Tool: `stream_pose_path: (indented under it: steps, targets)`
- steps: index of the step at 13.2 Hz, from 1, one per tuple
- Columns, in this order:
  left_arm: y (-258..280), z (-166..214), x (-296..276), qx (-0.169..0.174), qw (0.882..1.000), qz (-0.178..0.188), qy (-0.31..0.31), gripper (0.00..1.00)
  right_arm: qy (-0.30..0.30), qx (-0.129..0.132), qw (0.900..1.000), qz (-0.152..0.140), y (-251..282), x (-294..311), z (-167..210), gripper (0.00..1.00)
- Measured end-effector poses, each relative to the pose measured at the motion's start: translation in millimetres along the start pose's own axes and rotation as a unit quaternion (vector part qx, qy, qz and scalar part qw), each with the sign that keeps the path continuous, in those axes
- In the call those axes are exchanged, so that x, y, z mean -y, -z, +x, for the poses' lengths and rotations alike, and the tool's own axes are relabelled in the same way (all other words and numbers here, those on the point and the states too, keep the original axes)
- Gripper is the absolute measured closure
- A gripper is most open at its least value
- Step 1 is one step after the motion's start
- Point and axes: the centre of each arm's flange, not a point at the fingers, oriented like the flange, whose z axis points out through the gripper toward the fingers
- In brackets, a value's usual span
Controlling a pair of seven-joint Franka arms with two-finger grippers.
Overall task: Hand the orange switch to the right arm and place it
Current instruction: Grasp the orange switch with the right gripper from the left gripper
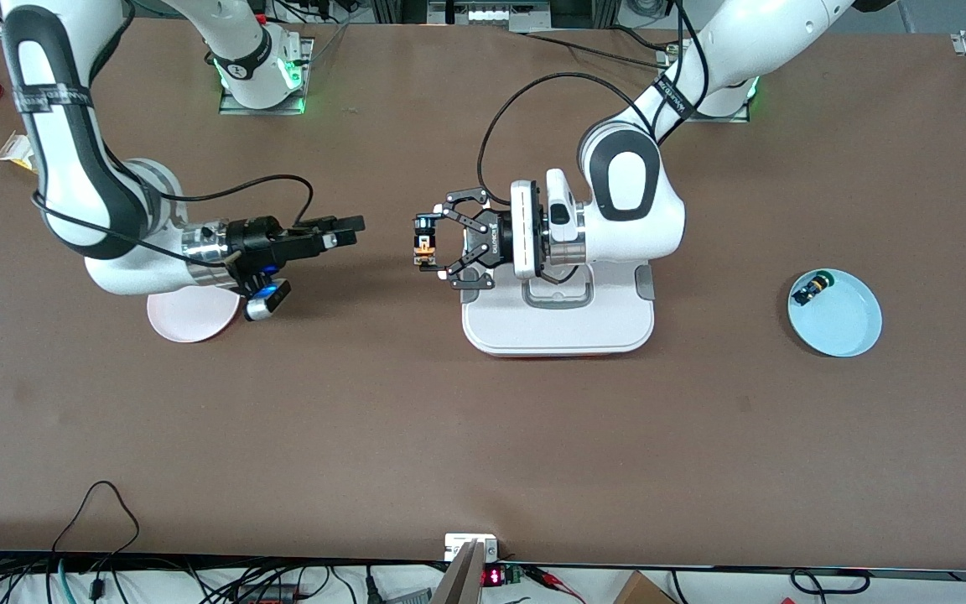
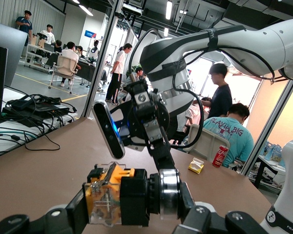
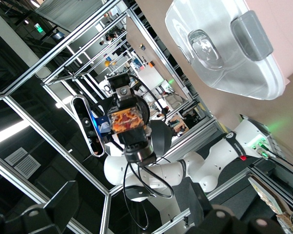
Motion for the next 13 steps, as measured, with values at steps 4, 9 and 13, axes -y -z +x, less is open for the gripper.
stream_pose_path:
  steps: [4,9,13]
  targets:
    - [1,-1,1,0.001,1.0,0.001,0.0,0.27,-0.004,-0.007,1.0,0.004,-25,-15,14,0.0]
    - [2,-1,2,0.0,1.0,0.002,0.001,0.27,-0.001,-0.032,0.999,0.027,-60,-6,17,0.0]
    - [2,-2,2,0.001,1.0,0.002,0.001,0.27,0.004,-0.038,0.999,0.03,-70,0,16,0.0]
